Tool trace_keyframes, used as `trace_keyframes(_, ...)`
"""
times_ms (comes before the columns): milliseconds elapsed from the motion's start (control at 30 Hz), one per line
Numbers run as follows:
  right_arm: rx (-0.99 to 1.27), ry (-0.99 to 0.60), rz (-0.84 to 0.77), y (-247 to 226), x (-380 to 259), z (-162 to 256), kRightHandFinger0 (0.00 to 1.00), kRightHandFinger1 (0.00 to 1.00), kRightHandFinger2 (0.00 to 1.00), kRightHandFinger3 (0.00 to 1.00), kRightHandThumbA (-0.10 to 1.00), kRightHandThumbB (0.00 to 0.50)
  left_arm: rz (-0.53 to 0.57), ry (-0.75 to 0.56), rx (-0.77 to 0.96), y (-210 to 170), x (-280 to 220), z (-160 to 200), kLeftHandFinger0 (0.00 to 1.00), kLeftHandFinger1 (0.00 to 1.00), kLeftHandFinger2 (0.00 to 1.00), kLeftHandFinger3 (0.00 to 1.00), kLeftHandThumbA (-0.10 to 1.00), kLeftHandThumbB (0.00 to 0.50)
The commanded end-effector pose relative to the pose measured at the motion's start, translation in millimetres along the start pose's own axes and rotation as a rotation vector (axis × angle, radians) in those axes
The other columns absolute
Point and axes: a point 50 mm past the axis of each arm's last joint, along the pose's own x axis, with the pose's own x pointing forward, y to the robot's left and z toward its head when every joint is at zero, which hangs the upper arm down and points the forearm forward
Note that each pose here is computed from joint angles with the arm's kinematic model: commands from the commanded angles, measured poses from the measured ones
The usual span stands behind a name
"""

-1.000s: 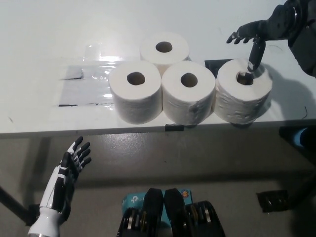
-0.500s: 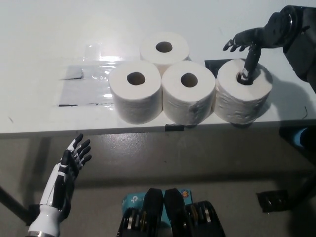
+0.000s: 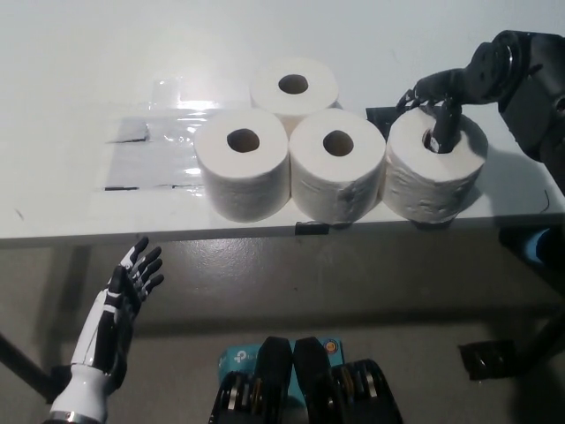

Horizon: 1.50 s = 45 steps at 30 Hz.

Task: A few rolls of toilet paper are kept infront of the robot and the robot uses its right hand to lift one of the rolls and and places it on top of the other rolls to stack it.

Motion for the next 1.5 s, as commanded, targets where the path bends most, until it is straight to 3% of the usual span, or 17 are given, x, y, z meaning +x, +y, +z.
trace_keyframes(0, -0.031, -0.006, -0.076, -14, -6, 4, 1.0, 1.0, 1.0, 1.0, 0.71, 0.429, -0.009, -0.067, 0.027, 6, 4, 14, 1.0, 1.0, 1.0, 1.0, 1.0, 0.5)
trace_keyframes(100, -0.046, 0.021, -0.088, -8, -2, 3, 0.79, 0.87, 0.94, 0.96, 0.57, 0.376, -0.005, -0.065, 0.025, 6, 4, 16, 1.0, 1.0, 1.0, 1.0, 1.0, 0.5)
trace_keyframes(167, -0.074, 0.025, -0.131, -7, 0, 3, 0.47, 0.61, 0.72, 0.73, 0.47, 0.317, -0.001, -0.067, 0.025, 7, 5, 16, 1.0, 1.0, 1.0, 1.0, 1.0, 0.5)
trace_keyframes(300, -0.074, 0.02, -0.163, -5, 2, 1, 0.32, 0.45, 0.59, 0.67, 0.38, 0.224, -0.002, -0.071, 0.024, 6, 5, 16, 1.0, 1.0, 1.0, 1.0, 1.0, 0.5)
trace_keyframes(400, -0.083, 0.039, -0.189, -5, 2, -1, 0.04, 0.05, 0.18, 0.46, 0.35, 0.183, -0.003, -0.077, 0.022, 7, 6, 16, 1.0, 1.0, 1.0, 1.0, 1.0, 0.5)
trace_keyframes(500, -0.051, 0.049, -0.194, -5, 2, -5, 0.0, 0.0, 0.01, 0.38, 0.25, 0.174, -0.001, -0.077, 0.021, 7, 6, 16, 1.0, 1.0, 1.0, 1.0, 1.0, 0.5)
trace_keyframes(533, -0.045, 0.049, -0.197, -5, 2, -6, 0.0, 0.0, 0.02, 0.35, 0.17, 0.187, -0.001, -0.077, 0.02, 7, 6, 16, 1.0, 1.0, 1.0, 1.0, 1.0, 0.5)
trace_keyframes(667, -0.051, 0.049, -0.224, -5, 2, -10, 0.19, 0.6, 0.88, 0.27, -0.04, 0.187, 0.003, -0.08, 0.022, 8, 7, 16, 1.0, 1.0, 1.0, 1.0, 1.0, 0.5)
trace_keyframes(767, -0.042, 0.04, -0.239, -7, 1, -13, 0.26, 0.63, 0.89, 0.44, -0.04, 0.209, 0.0, -0.076, 0.021, 8, 7, 17, 1.0, 1.0, 1.0, 1.0, 1.0, 0.5)
trace_keyframes(867, -0.036, 0.036, -0.263, -9, -1, -16, 0.27, 0.59, 0.81, 0.85, -0.1, 0.198, 0.001, -0.077, 0.02, 8, 7, 17, 1.0, 1.0, 1.0, 1.0, 1.0, 0.5)
trace_keyframes(933, -0.044, 0.032, -0.278, -11, -3, -19, 0.42, 0.72, 0.92, 0.88, -0.1, 0.191, 0.003, -0.075, 0.02, 8, 7, 16, 1.0, 1.0, 1.0, 1.0, 1.0, 0.473)
trace_keyframes(1000, -0.036, 0.035, -0.289, -13, -5, -22, 0.48, 0.65, 0.67, 1.0, -0.1, 0.179, 0.002, -0.075, 0.016, 8, 7, 16, 1.0, 1.0, 1.0, 1.0, 1.0, 0.452)
trace_keyframes(1033, -0.05, 0.046, -0.299, -16, -7, -23, 0.78, 0.89, 0.88, 1.0, -0.04, 0.142, 0.002, -0.075, 0.014, 8, 7, 16, 1.0, 1.0, 1.0, 1.0, 1.0, 0.457)
trace_keyframes(1133, -0.078, 0.075, -0.337, -21, -10, -25, 0.87, 0.9, 0.88, 1.0, 0.01, 0.122, 0.0, -0.075, 0.012, 8, 7, 16, 1.0, 1.0, 1.0, 1.0, 1.0, 0.498)
trace_keyframes(1300, -0.098, 0.112, -0.456, -40, -21, -22, 0.62, 0.67, 0.76, 1.0, 0.03, 0.127, 0.008, -0.08, 0.007, 10, 10, 18, 1.0, 1.0, 1.0, 1.0, 1.0, 0.5)
trace_keyframes(1333, -0.109, 0.114, -0.48, -41, -22, -21, 0.24, 0.32, 0.46, 1.0, -0.02, 0.129, 0.013, -0.075, 0.005, 11, 8, 17, 1.0, 1.0, 1.0, 1.0, 1.0, 0.5)
trace_keyframes(1467, -0.092, 0.11, -0.554, -56, -34, -19, 0.0, 0.13, 0.31, 1.0, -0.1, 0.145, 0.011, -0.07, 0.008, 11, 6, 15, 1.0, 1.0, 1.0, 1.0, 1.0, 0.483)
